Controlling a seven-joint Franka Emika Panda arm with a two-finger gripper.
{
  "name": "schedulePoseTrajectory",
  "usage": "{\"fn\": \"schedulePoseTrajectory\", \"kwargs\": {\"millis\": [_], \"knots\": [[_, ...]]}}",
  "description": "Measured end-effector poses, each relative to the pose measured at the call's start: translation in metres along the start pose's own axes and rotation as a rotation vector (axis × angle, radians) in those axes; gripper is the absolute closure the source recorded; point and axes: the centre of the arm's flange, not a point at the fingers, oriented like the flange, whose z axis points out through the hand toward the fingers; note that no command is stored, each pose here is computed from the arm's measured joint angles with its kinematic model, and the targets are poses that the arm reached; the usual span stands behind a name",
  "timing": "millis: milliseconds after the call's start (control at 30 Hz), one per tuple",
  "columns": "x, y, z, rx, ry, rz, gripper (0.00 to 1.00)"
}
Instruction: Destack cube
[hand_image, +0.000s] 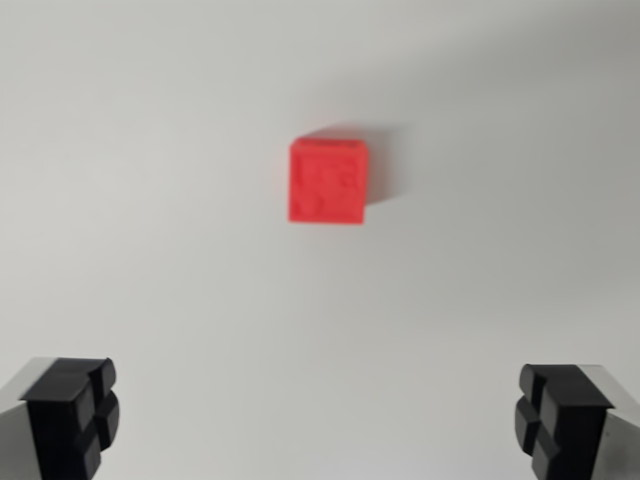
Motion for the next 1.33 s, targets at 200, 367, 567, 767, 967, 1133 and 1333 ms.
{"fn": "schedulePoseTrajectory", "kwargs": {"millis": [200,367,567,767,967,1133,1333], "knots": [[0.0000,-0.0001,-0.0065,-0.0006,-0.0007,0.000,0.00],[-0.0001,-0.0002,-0.0076,-0.0013,-0.0014,0.000,0.00],[0.0000,-0.0002,-0.0073,-0.0019,-0.0019,0.000,0.00],[0.0000,-0.0002,-0.0073,-0.0019,-0.0019,0.000,0.00],[0.0000,-0.0002,-0.0073,-0.0019,-0.0019,0.000,0.00],[0.0000,-0.0002,-0.0073,-0.0019,-0.0019,0.000,0.00],[0.0000,-0.0002,-0.0073,-0.0019,-0.0019,0.000,0.00]]}}
